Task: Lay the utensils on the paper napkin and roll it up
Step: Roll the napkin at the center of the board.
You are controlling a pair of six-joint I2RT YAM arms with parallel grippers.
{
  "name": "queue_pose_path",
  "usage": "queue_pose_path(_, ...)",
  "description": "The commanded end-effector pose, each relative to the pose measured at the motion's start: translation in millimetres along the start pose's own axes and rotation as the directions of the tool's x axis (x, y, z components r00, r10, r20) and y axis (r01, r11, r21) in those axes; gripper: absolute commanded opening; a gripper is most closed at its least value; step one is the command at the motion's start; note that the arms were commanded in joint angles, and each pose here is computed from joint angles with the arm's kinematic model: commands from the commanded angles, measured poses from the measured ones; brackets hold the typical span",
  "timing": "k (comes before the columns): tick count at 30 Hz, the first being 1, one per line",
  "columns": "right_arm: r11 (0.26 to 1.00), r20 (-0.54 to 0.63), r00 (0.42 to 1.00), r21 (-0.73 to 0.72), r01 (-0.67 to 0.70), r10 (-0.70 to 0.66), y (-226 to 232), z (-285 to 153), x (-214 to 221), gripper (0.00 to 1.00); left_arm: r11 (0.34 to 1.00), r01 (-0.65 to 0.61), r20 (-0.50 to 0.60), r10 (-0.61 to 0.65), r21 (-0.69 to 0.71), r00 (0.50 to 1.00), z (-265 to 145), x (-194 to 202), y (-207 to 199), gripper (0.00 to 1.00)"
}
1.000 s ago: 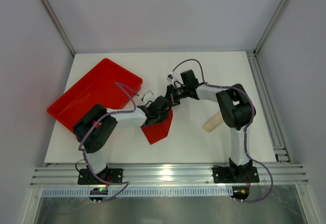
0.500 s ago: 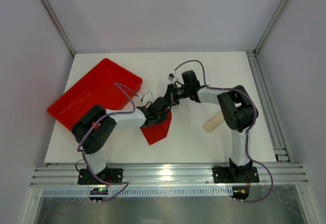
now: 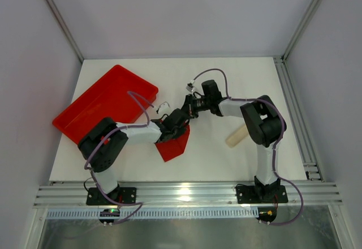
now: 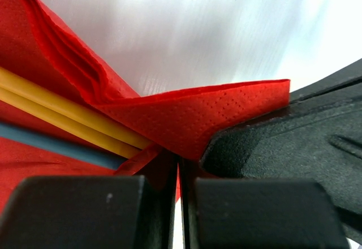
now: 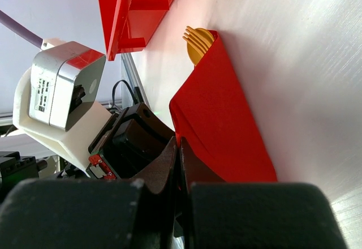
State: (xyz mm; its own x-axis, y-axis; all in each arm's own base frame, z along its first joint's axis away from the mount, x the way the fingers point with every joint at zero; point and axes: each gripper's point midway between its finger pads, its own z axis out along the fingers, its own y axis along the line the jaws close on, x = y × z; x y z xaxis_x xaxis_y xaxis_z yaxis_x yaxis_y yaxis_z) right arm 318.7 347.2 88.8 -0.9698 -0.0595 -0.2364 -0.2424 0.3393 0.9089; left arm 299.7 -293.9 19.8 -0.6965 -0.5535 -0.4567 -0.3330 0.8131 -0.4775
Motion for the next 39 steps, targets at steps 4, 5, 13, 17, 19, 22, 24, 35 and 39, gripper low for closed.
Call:
queue_pose_path(4, 0.992, -0.109, 0.991, -0.111, 0.061, -0.073, 44.4, -5.2, 29.7, 0.04, 0.995, -0.085, 0.01, 0.086, -0.052, 0.996, 3.5, -0.5, 17.5, 0.0)
queue_pose_path(5, 0.992, -0.112, 0.991, -0.11, 0.064, -0.076, 44.5, -5.1, 30.7, 0.04, 0.995, -0.089, 0.009, 0.09, -0.05, 0.996, 3.5, -0.4, 17.2, 0.0)
queue_pose_path(13, 0.991, -0.117, 0.989, -0.11, 0.078, -0.091, 44.2, -4.7, 32.5, 0.04, 0.987, -0.154, 0.046, 0.156, -0.041, 0.987, -1.7, -6.0, 11.2, 0.0)
queue_pose_path(17, 0.991, -0.115, 0.989, -0.108, 0.085, -0.097, 43.2, -4.3, 31.9, 0.04, 0.983, -0.177, 0.064, 0.179, -0.037, 0.982, -7.7, -8.7, 9.2, 0.0)
queue_pose_path(19, 0.99, -0.113, 0.988, -0.108, 0.089, -0.101, 43.3, -4.6, 32.2, 0.04, 0.984, -0.179, 0.073, 0.181, -0.024, 0.981, -10.4, -9.2, 9.1, 0.0)
queue_pose_path(22, 0.99, -0.112, 0.988, -0.108, 0.094, -0.106, 43.4, -5.1, 32.7, 0.04, 0.981, -0.192, 0.086, 0.192, -0.007, 0.978, -12.9, -10.4, 6.8, 0.0)
queue_pose_path(24, 0.989, -0.111, 0.988, -0.109, 0.096, -0.109, 43.8, -5.1, 32.3, 0.04, 0.98, -0.197, 0.091, 0.196, -0.003, 0.976, -14.3, -11.2, 6.1, 0.0)
queue_pose_path(35, 0.989, -0.111, 0.987, -0.108, 0.105, -0.117, 44.8, -6.5, 33.3, 0.04, 0.972, -0.231, 0.117, 0.224, 0.046, 0.968, -20.6, -15.3, -1.3, 0.01)
queue_pose_path(39, 0.989, -0.106, 0.988, -0.102, 0.105, -0.116, 44.6, -7.1, 32.2, 0.04, 0.968, -0.246, 0.12, 0.239, 0.053, 0.964, -22.3, -15.7, -2.1, 0.05)
